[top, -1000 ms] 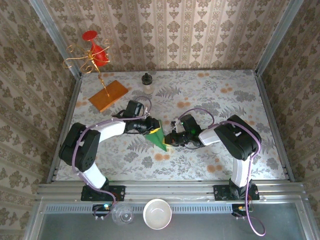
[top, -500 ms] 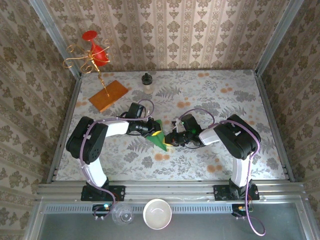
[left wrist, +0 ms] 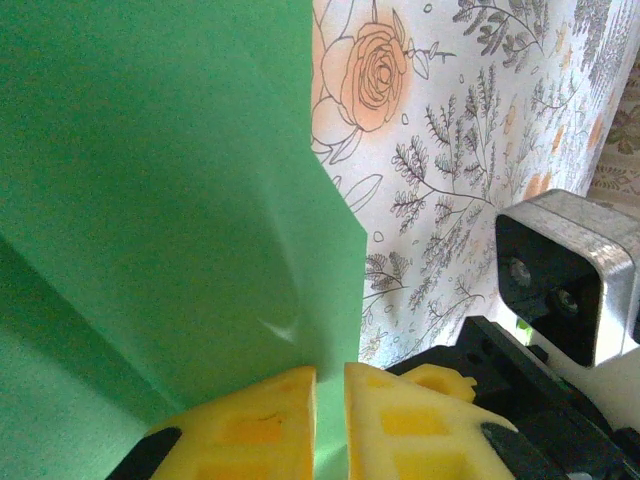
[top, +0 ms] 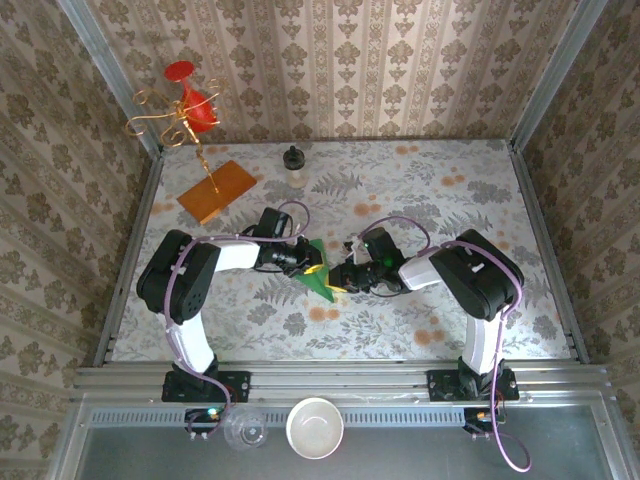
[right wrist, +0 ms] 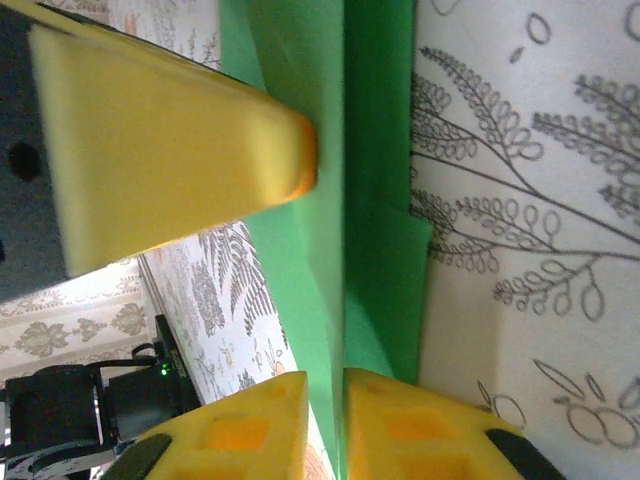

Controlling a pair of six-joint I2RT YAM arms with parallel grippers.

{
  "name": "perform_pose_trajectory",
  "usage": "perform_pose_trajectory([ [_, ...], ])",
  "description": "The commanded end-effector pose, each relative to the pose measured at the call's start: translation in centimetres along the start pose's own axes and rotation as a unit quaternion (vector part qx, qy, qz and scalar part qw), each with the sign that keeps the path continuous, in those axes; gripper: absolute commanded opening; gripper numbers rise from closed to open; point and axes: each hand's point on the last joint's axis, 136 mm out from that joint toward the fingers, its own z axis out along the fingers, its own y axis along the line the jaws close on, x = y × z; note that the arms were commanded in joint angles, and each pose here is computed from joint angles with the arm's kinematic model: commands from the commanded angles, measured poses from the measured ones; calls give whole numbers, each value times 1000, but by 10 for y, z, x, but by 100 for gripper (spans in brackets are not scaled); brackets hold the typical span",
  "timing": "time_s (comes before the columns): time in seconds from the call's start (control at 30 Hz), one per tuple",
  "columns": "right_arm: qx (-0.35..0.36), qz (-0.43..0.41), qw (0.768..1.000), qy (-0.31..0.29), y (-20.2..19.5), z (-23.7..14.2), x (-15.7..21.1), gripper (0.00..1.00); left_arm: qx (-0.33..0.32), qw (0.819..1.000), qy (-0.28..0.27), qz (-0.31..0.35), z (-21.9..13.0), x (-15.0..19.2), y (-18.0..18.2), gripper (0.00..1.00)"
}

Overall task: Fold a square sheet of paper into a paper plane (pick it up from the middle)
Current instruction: Fourth fold the wing at the center of the table.

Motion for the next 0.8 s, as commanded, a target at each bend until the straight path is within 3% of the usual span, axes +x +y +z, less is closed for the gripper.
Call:
perform_pose_trajectory([
  [0.0, 46, 41, 998, 25, -23, -10, 19, 23, 6, 1000, 0, 13, -1, -5, -3, 17],
  [0.43, 24, 17, 997, 65, 1, -17, 34, 24, 6, 1000, -1, 10, -2, -2, -1, 17],
  [0.77, 41, -15, 998, 41, 11, -18, 23, 25, 5, 1000, -1, 9, -2, -1, 0, 17],
])
